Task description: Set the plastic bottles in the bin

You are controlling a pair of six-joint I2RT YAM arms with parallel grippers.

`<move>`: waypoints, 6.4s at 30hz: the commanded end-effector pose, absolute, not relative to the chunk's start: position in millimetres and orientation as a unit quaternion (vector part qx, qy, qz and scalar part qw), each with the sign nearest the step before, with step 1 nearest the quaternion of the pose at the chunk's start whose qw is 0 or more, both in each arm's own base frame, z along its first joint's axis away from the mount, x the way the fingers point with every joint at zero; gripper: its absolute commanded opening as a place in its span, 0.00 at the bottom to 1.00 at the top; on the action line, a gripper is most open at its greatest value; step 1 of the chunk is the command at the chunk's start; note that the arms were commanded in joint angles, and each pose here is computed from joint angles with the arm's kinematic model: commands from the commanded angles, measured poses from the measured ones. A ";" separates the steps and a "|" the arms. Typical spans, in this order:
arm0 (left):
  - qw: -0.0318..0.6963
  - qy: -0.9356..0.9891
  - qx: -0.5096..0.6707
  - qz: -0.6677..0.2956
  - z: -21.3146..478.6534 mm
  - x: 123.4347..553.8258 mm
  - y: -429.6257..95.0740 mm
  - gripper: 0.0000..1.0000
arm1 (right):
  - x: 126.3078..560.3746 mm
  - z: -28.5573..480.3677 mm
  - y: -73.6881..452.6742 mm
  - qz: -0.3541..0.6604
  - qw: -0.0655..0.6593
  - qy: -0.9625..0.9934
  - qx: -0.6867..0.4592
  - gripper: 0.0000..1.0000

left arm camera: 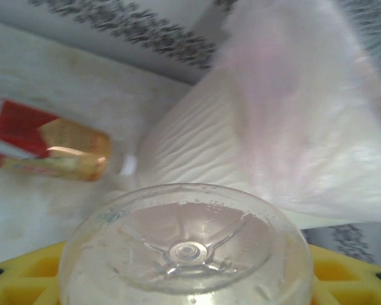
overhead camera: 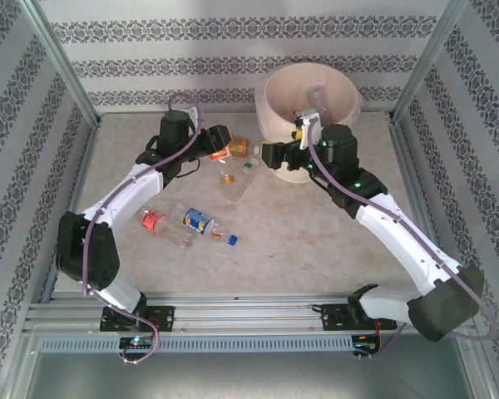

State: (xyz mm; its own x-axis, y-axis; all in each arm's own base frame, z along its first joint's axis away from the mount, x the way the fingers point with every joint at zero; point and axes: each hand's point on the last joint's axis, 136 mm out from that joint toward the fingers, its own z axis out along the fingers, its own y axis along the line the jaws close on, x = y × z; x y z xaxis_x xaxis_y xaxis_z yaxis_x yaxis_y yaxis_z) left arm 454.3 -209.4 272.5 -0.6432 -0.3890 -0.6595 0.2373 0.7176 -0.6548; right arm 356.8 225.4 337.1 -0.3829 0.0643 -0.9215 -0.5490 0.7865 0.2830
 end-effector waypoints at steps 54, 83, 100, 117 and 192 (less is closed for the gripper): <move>0.550 0.720 0.043 -0.422 418.9 377.6 -209.8 1.00 | 389.3 350.4 258.0 0.266 0.526 0.779 -0.215 0.47; 0.521 0.812 -0.147 -0.217 332.6 393.5 -120.2 1.00 | 511.4 392.4 132.6 0.016 0.568 0.711 -0.413 0.53; 0.493 0.823 -0.177 -0.218 311.7 398.0 -112.8 1.00 | 587.0 391.4 107.2 -0.137 0.591 0.682 -0.409 0.92; 0.400 0.882 -0.138 -0.208 246.2 420.7 -137.1 1.00 | 522.1 432.4 75.4 -0.010 0.662 0.738 -0.128 0.98; 0.361 0.919 0.137 -0.077 126.1 414.2 -227.4 0.20 | 363.8 372.9 138.9 0.251 0.591 0.766 -0.037 0.98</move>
